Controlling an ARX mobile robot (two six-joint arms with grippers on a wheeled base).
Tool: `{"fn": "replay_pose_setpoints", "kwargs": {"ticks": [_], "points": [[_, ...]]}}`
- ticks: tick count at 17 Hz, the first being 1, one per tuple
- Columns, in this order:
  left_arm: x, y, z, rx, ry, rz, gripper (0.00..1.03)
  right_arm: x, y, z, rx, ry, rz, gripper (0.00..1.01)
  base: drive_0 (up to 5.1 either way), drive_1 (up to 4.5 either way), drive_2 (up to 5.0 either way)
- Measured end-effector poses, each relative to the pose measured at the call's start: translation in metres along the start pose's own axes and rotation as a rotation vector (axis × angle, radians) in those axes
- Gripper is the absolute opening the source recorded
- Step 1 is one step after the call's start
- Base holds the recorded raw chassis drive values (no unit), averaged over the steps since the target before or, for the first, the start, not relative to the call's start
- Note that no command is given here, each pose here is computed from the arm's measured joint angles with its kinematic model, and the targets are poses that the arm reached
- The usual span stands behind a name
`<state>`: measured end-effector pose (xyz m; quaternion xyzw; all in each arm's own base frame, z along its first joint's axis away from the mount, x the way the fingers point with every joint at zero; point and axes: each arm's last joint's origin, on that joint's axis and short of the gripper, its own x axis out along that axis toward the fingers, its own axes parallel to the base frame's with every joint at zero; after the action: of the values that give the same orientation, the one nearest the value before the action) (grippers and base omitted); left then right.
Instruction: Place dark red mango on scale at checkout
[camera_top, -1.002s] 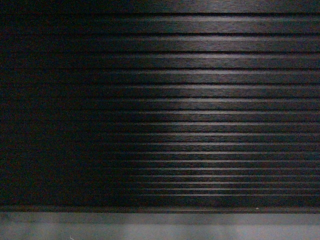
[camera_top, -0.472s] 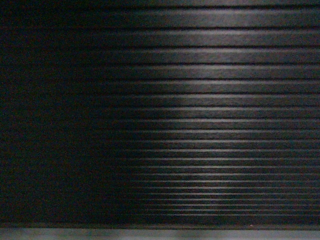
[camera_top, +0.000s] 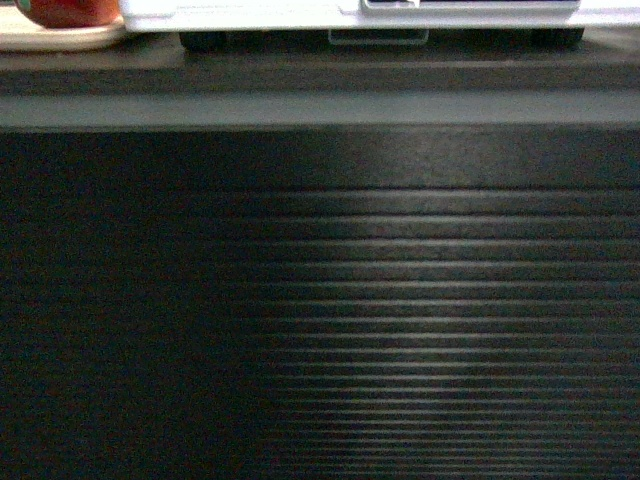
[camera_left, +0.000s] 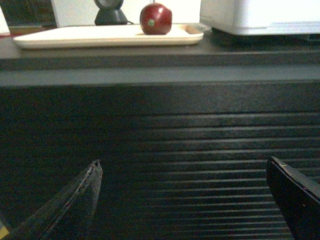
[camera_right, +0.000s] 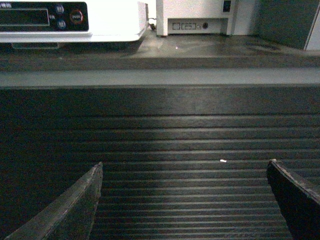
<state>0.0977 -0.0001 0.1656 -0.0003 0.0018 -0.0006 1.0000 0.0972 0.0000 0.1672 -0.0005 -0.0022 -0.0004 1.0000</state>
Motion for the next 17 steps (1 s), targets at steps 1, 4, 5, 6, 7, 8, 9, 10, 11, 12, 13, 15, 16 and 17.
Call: {"fn": "replay_pose_setpoints", "kwargs": {"ticks": [1,4,5,6,7,8,9,10,11,12,13,15,16,17], "points": [[0.0000,0.0000,0.0000,0.001,0.000,0.001,0.98,0.0000,0.0000,0.0000,0.001,0.000,0.000,0.98,0.0,0.00,0.0],[0.0000,0.0000,0.0001,0.001,-0.001,0.001,0.98,0.0000,0.0000,0.0001,0.000,-0.001,0.000,0.98,0.0,0.00,0.0],[0.0000,0.0000,0.0000,0.001,0.000,0.001,0.98,0.0000,0.0000,0.0001,0.000,-0.001,0.000,0.98,0.0,0.00,0.0],[0.0000,0.0000,0.0001,0.002,-0.001,0.001,0.98,0.0000,0.0000,0.0000,0.001,0.000,0.001,0.98,0.0,0.00,0.0],[0.0000,0.0001,0.0000,0.001,0.000,0.002,0.98,0.0000,0.0000,0.0001,0.000,-0.002,0.001,0.98,0.0,0.00,0.0],[0.0000,0.0000,0.0000,0.001,0.000,0.001,0.98,0.0000,0.0000,0.0001,0.000,-0.001,0.000,0.98,0.0,0.00,0.0],[0.0000,0.0000,0.0000,0.000,0.000,0.002,0.98,0.0000,0.0000,0.0001,-0.001,-0.001,0.000,0.98,0.0,0.00,0.0],[0.0000,0.0001,0.0000,0.001,0.000,0.002,0.98,0.0000,0.0000,0.0001,-0.001,-0.001,0.000,0.98,0.0,0.00,0.0],[0.0000,0.0000,0.0000,0.001,0.000,0.000,0.98,0.0000,0.0000,0.0000,0.002,0.000,0.000,0.98,0.0,0.00,0.0],[0.0000,0.0001,0.0004,0.001,-0.004,0.002,0.98,0.0000,0.0000,0.0003,0.000,-0.003,0.001,0.98,0.0,0.00,0.0],[0.0000,0.0000,0.0003,0.001,-0.003,0.000,0.98,0.0000,0.0000,0.0004,0.000,-0.004,0.000,0.98,0.0,0.00,0.0],[0.0000,0.0000,-0.0001,0.001,0.002,0.002,0.98,0.0000,0.0000,-0.0002,0.000,0.002,0.000,0.98,0.0,0.00,0.0],[0.0000,0.0000,0.0002,0.001,-0.002,0.001,0.98,0.0000,0.0000,0.0001,0.000,-0.002,0.000,0.98,0.0,0.00,0.0],[0.0000,0.0000,0.0001,0.001,-0.001,0.001,0.98,0.0000,0.0000,0.0000,0.000,0.000,0.000,0.98,0.0,0.00,0.0]]}}
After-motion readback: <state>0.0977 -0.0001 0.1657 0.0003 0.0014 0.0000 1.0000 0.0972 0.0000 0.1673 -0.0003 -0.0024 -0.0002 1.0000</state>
